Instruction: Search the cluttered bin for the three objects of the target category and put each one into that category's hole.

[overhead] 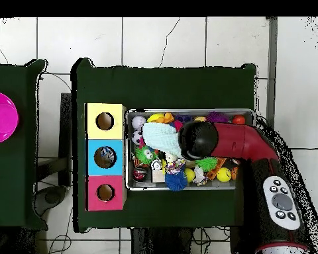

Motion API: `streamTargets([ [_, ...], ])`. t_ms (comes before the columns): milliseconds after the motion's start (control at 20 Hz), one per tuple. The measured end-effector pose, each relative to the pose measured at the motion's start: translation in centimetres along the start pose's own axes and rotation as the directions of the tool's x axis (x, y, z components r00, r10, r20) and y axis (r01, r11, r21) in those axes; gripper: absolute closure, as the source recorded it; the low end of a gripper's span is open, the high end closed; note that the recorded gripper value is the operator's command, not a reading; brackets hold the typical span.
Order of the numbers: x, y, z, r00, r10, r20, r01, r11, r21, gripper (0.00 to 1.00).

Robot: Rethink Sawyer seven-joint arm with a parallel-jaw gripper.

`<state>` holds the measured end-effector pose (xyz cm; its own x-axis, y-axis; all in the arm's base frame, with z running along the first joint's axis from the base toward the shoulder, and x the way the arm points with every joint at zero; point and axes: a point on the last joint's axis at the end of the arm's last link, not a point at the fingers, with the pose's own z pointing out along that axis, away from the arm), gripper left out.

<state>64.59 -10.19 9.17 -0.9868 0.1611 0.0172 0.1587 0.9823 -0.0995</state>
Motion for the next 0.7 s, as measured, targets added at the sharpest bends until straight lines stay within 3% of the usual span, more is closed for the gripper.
streamTargets([
  [150,-0.7,-1.4,-0.2,0.9962,0.024,0.084,-0.02,0.9987,-0.046,0.0],
  [350,-1.5,-3.7,-0.1,0.9838,0.053,0.171,-0.042,0.9969,-0.067,0.0],
  [500,-2.2,-4.3,-0.1,0.9791,0.057,0.195,-0.046,0.997,-0.063,0.0],
  [700,-3.0,-2.7,-0.1,0.979,0.033,0.201,-0.021,0.9979,-0.061,0.0],
])
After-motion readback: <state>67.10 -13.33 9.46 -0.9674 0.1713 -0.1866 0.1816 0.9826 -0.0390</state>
